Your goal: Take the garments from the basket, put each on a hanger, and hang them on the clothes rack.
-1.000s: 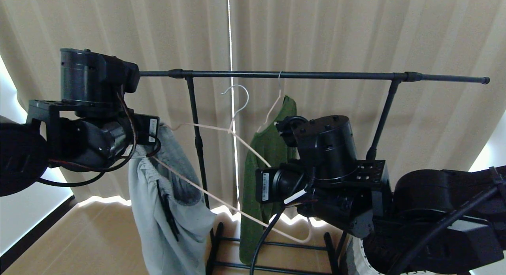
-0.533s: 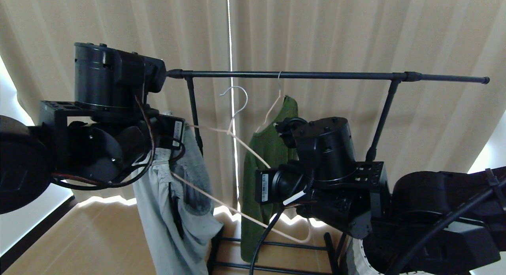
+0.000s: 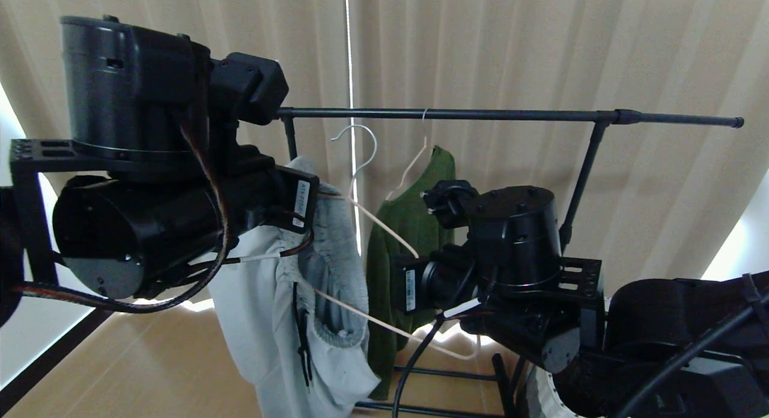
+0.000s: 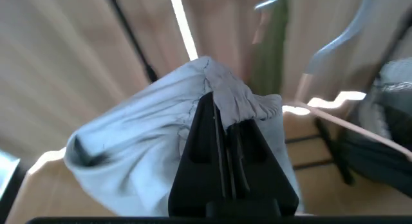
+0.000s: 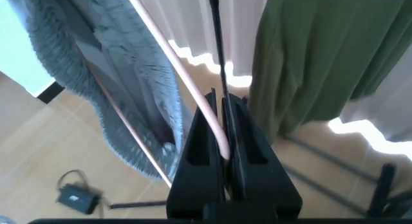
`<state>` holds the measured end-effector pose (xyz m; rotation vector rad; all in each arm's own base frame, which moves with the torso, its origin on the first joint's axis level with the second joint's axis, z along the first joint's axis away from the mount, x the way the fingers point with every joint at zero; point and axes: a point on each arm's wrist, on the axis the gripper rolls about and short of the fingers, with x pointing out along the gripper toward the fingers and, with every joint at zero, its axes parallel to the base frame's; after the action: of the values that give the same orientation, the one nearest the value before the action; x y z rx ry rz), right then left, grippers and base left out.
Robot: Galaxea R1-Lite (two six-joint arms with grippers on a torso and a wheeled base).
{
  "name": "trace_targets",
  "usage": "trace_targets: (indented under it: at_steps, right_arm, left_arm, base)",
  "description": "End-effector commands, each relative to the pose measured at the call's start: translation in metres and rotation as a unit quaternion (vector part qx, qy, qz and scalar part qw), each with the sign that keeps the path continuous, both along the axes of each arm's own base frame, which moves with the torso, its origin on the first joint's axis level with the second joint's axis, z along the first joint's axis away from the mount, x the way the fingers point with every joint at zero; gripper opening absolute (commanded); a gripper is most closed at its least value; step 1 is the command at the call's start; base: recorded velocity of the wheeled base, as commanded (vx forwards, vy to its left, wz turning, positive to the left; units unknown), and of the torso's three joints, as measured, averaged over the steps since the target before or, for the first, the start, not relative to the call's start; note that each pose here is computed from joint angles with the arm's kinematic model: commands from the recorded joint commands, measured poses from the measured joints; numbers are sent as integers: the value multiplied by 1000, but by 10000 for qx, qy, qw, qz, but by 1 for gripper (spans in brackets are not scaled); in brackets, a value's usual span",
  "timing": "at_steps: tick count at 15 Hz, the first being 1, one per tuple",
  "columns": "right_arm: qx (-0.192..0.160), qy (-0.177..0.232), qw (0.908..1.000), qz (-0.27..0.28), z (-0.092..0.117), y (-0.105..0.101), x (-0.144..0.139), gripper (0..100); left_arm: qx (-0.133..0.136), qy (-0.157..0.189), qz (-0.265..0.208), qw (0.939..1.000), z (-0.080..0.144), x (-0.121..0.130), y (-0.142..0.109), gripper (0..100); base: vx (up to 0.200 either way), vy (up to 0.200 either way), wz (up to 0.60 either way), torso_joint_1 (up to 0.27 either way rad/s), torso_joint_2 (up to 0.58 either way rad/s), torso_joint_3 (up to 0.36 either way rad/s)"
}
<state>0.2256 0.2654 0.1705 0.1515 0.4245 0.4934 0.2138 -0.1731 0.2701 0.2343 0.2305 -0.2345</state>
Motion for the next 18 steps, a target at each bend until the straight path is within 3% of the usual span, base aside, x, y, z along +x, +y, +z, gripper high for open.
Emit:
trace_targets:
  at_steps: [1,5,14,15,18]
  right_arm:
    - [-84,-304,9995,-35,1,-18,-2,0]
    - [-1,-832,9965,-8,6,-35,-6,0]
    - [178,-986,9948,167,20,-44,-15,0]
    - [189,-996,9947,166,21,-44,-15,0]
    - [232,-1047,9941,156,25,-47,-17,0]
  left_arm:
    - [-64,-32,-291,9996,4,-11,5,0]
    - [-19,208,-816,9964,-9,-21,5,0]
    - [73,377,-1023,9940,-21,-27,-4,0]
    - [103,406,-1031,9938,-23,-28,-4,100]
    - [133,424,-1139,9925,-25,-30,-3,100]
  base:
    - [0,0,0,0,0,0]
    - [0,0,0,0,0,0]
    - [0,0,0,0,0,0]
    - [0,0,0,0,0,0]
    - [0,0,0,0,0,0]
